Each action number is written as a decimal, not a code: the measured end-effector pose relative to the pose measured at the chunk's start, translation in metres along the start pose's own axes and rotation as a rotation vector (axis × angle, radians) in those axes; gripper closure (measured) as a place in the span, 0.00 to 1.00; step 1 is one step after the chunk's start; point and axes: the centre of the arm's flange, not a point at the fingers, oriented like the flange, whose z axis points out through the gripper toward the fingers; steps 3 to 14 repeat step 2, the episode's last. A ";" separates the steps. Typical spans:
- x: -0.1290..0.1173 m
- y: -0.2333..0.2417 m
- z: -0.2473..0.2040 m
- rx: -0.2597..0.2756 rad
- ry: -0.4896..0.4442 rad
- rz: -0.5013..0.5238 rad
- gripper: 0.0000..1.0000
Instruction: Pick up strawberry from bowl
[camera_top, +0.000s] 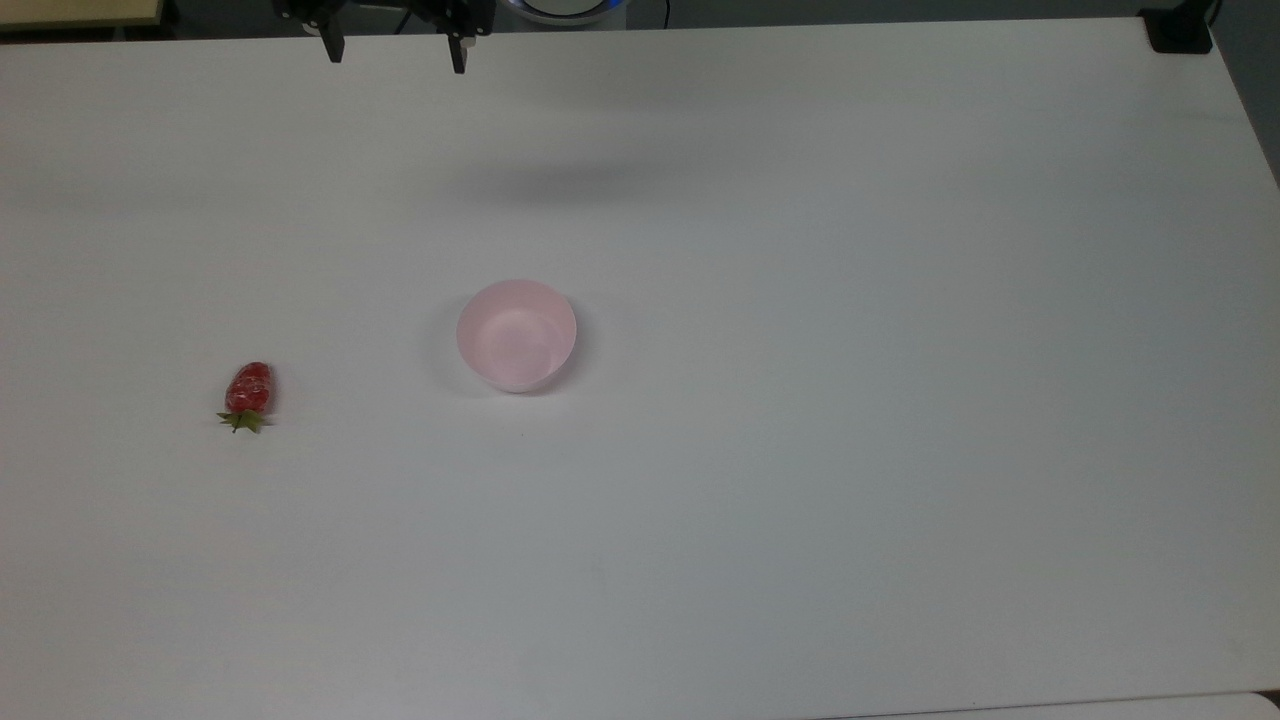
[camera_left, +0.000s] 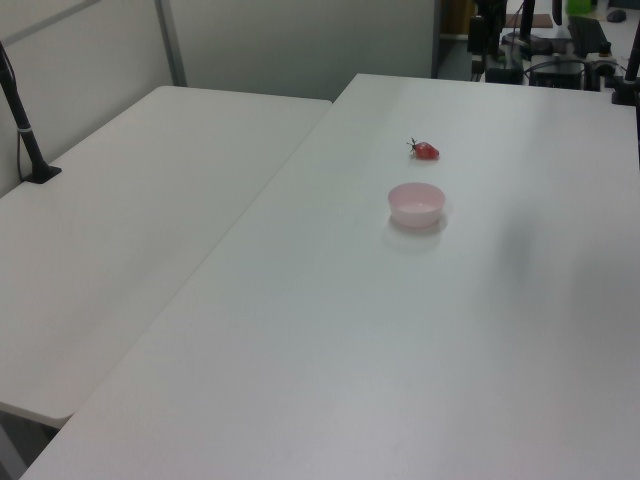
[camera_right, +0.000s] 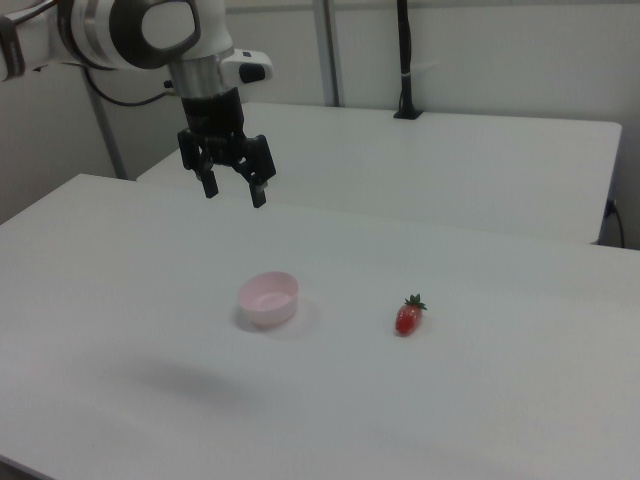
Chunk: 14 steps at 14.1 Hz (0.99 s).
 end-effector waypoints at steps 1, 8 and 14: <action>0.000 0.003 0.001 0.000 -0.001 0.005 0.00; 0.000 0.006 0.001 0.000 0.000 0.010 0.00; 0.000 0.006 0.001 0.000 0.000 0.010 0.00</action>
